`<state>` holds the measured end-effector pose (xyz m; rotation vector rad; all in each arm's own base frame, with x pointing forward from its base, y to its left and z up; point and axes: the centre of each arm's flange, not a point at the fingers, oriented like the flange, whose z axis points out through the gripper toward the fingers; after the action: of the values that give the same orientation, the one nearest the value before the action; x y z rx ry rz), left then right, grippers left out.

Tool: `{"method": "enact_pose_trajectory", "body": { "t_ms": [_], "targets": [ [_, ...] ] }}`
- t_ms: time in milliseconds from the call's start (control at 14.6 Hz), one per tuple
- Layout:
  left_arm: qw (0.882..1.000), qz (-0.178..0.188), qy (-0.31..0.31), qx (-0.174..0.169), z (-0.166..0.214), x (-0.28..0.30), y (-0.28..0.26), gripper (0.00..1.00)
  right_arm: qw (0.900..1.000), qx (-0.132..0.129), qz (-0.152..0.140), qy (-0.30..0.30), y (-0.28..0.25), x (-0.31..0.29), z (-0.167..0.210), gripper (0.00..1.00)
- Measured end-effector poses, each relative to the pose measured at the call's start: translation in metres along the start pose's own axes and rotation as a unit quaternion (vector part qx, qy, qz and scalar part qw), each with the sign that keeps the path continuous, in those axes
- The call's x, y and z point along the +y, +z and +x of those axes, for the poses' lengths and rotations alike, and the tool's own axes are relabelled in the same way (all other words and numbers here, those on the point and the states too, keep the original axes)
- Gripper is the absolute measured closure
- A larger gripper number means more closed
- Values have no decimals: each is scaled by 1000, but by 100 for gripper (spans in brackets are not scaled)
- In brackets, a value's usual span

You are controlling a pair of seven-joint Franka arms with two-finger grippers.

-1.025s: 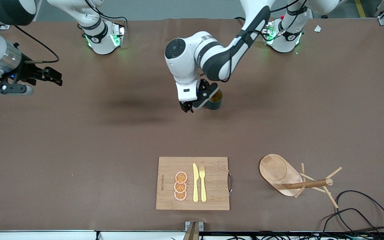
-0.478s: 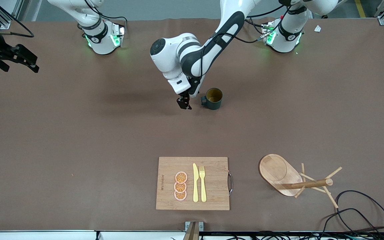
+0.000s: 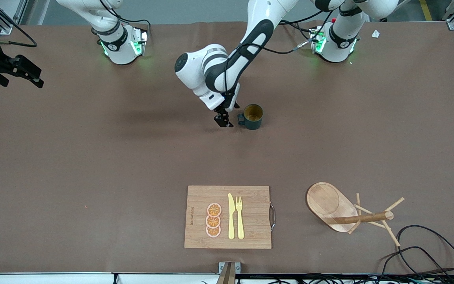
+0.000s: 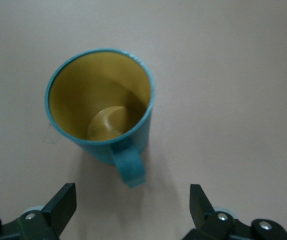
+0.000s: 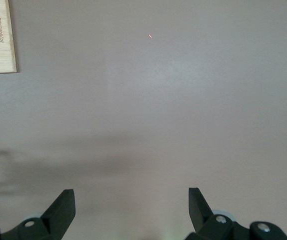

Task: Pass cup and hang on rack
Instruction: 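Lower the left gripper and grasp the teal mug by its handle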

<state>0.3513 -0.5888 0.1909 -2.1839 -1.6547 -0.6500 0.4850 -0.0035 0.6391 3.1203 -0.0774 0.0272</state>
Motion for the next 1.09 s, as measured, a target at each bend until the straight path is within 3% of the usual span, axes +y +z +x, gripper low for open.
{"method": "enact_pose_trajectory", "body": {
  "t_ms": [615, 752, 888, 1093],
  "targets": [
    [998, 5, -63, 20, 6, 12, 11, 5, 1000, -2, 0, 0, 1, 0, 1, 0],
    [998, 8, -65, 26, 6, 11, 14, 11, 1000, -2, 0, 0, 1, 0, 1, 0],
    [997, 10, -65, 29, 5, 10, 16, 24, 1000, -2, 0, 0, 1, 0, 1, 0],
    [997, 11, -65, 29, 5, 10, 17, 30, 1000, -2, 0, -1, 1, 0, 1, 0]
  ]
}}
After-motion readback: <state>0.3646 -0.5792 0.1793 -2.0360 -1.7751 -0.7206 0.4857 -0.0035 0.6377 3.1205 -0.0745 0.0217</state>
